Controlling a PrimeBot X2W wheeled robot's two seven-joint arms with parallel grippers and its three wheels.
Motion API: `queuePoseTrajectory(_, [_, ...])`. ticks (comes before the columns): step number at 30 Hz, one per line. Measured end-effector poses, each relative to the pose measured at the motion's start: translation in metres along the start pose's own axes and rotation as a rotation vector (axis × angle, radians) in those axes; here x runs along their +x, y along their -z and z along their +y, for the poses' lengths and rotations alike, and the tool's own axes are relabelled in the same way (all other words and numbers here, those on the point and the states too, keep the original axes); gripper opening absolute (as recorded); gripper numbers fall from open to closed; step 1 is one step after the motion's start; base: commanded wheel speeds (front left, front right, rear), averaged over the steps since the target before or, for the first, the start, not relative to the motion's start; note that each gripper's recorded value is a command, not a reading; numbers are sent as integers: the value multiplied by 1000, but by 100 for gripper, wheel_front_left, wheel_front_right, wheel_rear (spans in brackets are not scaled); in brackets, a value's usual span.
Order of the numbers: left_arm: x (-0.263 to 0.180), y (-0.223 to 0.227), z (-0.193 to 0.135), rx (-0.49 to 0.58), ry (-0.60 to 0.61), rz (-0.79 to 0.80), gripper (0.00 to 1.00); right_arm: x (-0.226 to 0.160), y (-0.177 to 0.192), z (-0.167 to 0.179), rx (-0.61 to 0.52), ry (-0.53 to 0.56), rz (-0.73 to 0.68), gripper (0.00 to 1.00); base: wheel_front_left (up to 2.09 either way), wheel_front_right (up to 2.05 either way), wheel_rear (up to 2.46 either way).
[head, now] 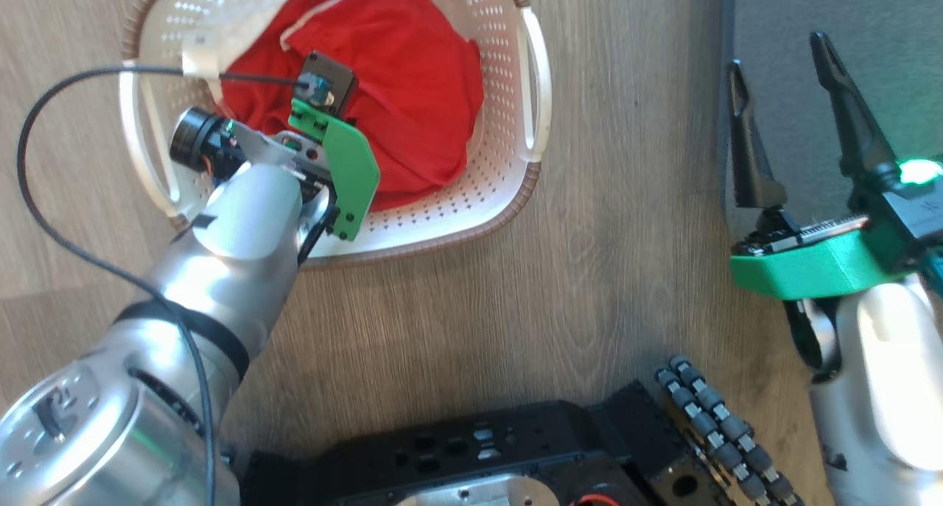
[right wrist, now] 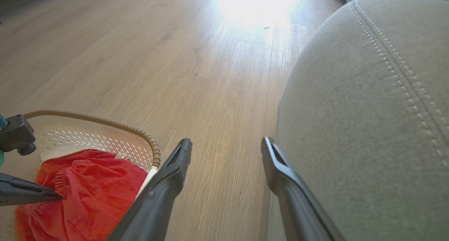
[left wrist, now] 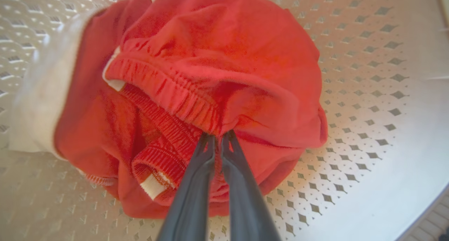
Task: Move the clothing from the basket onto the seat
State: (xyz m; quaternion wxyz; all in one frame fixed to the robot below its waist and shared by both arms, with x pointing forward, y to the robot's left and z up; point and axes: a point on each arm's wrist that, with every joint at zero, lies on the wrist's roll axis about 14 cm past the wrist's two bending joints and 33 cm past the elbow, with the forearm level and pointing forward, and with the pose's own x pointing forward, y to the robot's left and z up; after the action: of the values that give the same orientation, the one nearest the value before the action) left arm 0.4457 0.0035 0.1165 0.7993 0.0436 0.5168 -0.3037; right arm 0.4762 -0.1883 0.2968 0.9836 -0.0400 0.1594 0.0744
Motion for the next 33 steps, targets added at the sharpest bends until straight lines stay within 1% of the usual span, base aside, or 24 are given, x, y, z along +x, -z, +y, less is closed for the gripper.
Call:
queuePoseTrajectory(4, [-19, -14, -1, -6, -22, -83, 0, -1, -19, 6, 0, -19, -36, 100, 0, 0, 0])
queuePoseTrajectory(5, [-32, -21, -2, -5, -41, -136, 0, -5, -30, 7, 0, -21, -54, 100, 0, 0, 0])
queuePoseTrajectory(8, [-51, -38, -5, 2, -55, -224, 0, -11, -46, 7, 9, -20, -82, 100, 0, 0, 0])
queuePoseTrajectory(12, [-78, -73, -8, 15, -82, -336, 0, -20, -67, 12, 4, -37, -119, 100, 0, 0, 0])
queuePoseTrajectory(15, [-105, -113, -12, 4, -103, -470, 0, -26, -79, 19, 6, -55, -143, 100, 0, 0, 0])
queuePoseTrajectory(17, [-124, -132, -12, -13, -120, -548, 0, -30, -91, 20, 6, -56, -170, 100, 0, 0, 0])
queuePoseTrajectory(19, [-143, -140, -11, -15, -139, -609, 0, -33, -103, 22, 5, -60, -198, 100, 0, 0, 0])
queuePoseTrajectory(25, [-200, -150, -16, -23, -191, -771, 0, -51, -123, 32, 7, -80, -242, 100, 0, 0, 0])
queuePoseTrajectory(26, [-200, -150, -16, -23, -191, -771, 0, -51, -123, 32, 7, -80, -242, 100, 0, 0, 0])
queuePoseTrajectory(33, [-281, -176, -23, 10, -271, -1010, 0, -74, -166, 37, 22, -78, -359, 100, 0, 0, 0])
